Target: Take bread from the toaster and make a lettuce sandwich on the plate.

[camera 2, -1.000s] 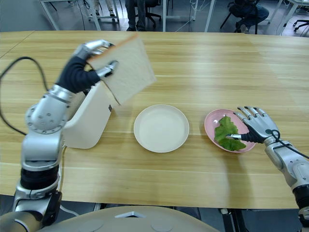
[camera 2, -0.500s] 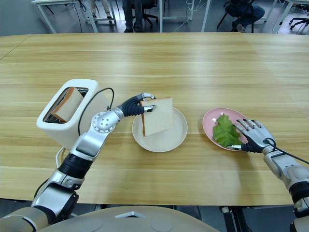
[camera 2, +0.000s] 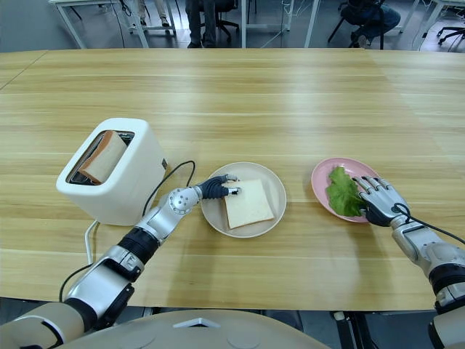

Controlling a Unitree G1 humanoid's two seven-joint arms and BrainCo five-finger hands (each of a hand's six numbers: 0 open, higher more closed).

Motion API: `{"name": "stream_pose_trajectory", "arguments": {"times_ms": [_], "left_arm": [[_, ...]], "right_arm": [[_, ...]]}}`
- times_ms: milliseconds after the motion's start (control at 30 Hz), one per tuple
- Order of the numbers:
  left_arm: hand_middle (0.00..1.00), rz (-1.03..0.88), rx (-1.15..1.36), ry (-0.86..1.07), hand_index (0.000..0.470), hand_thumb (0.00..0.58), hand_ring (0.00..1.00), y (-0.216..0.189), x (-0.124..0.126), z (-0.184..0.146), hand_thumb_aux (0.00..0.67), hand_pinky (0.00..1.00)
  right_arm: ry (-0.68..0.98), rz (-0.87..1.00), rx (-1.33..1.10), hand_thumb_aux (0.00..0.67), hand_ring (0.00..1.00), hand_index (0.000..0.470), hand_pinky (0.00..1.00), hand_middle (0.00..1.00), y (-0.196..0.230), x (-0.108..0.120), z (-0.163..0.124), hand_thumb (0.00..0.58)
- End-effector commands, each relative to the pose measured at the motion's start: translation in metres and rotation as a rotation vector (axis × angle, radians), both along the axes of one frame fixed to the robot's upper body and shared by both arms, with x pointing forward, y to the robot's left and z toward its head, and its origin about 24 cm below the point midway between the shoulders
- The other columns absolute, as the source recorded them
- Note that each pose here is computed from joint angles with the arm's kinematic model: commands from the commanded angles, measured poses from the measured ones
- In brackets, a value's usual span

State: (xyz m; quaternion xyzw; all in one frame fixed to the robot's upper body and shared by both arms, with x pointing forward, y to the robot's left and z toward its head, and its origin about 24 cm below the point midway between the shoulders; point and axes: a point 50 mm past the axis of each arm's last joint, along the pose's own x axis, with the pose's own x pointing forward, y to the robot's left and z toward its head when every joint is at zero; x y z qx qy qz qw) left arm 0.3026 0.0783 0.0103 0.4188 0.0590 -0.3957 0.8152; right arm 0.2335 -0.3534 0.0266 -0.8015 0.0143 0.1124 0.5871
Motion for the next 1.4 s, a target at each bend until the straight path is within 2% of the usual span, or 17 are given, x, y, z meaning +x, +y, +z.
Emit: {"name": "stream_pose_trajectory", "arguments": {"times_ms": [33,100,133,200,233,533,733,967,1167,1400], "left_arm": [[1.00,-0.193,0.187,-0.036,0.000,0.000,1.00,0.002,-0.023,-0.011,0.000,1.00],[1.00,-0.242,0.248,-0.091,0.000,0.000,1.00,0.004,-0.029,-0.007,0.000,1.00],[0.89,-0.261,0.279,-0.141,0.000,0.000,0.89,0.005,-0.030,-0.003,0.000,0.89],[0.58,-0.283,0.325,-0.260,0.000,0.000,0.58,0.007,-0.030,0.009,0.000,0.58],[0.00,-0.284,0.340,-0.325,0.000,0.000,0.00,0.007,-0.029,0.017,0.000,0.00],[0.00,-0.120,0.380,-0.907,0.000,0.000,0.00,0.018,-0.022,0.103,0.000,0.00],[0.00,0.075,0.339,-1.148,0.000,0.000,0.00,0.036,-0.028,0.144,0.000,0.00],[0.00,0.256,0.318,-1.152,0.000,0.000,0.00,0.071,-0.065,0.165,0.000,0.00],[0.00,0.381,0.287,-1.136,0.000,0.000,0.00,0.097,-0.090,0.174,0.000,0.00],[0.00,0.579,0.362,-1.127,0.000,0.000,0.00,0.132,-0.112,0.184,0.000,0.00]], "right_arm": [[0.014,0.031,0.046,0.670,0.00,0.460,0.00,0.00,0.005,-0.001,0.001,0.580],[-0.008,0.044,0.065,0.670,0.00,0.460,0.00,0.00,0.007,0.001,0.006,0.580],[-0.022,0.050,0.074,0.670,0.00,0.460,0.00,0.00,0.007,0.002,0.009,0.580],[-0.059,0.067,0.098,0.670,0.00,0.460,0.00,0.00,0.010,0.005,0.019,0.580],[-0.076,0.075,0.108,0.670,0.00,0.460,0.00,0.00,0.012,0.006,0.023,0.580],[-0.255,0.221,0.212,0.670,0.00,0.460,0.00,0.00,0.052,0.018,0.084,0.580],[-0.278,0.334,0.313,0.670,0.00,0.460,0.00,0.00,0.098,0.015,0.100,0.580],[-0.214,0.468,0.484,0.670,0.00,0.460,0.00,0.00,0.156,0.006,0.101,0.580],[-0.048,0.522,0.570,0.670,0.00,0.460,0.00,0.00,0.188,-0.005,0.070,0.580],[0.088,0.536,0.573,0.670,0.00,0.460,0.00,0.00,0.206,-0.009,0.046,0.580]]}}
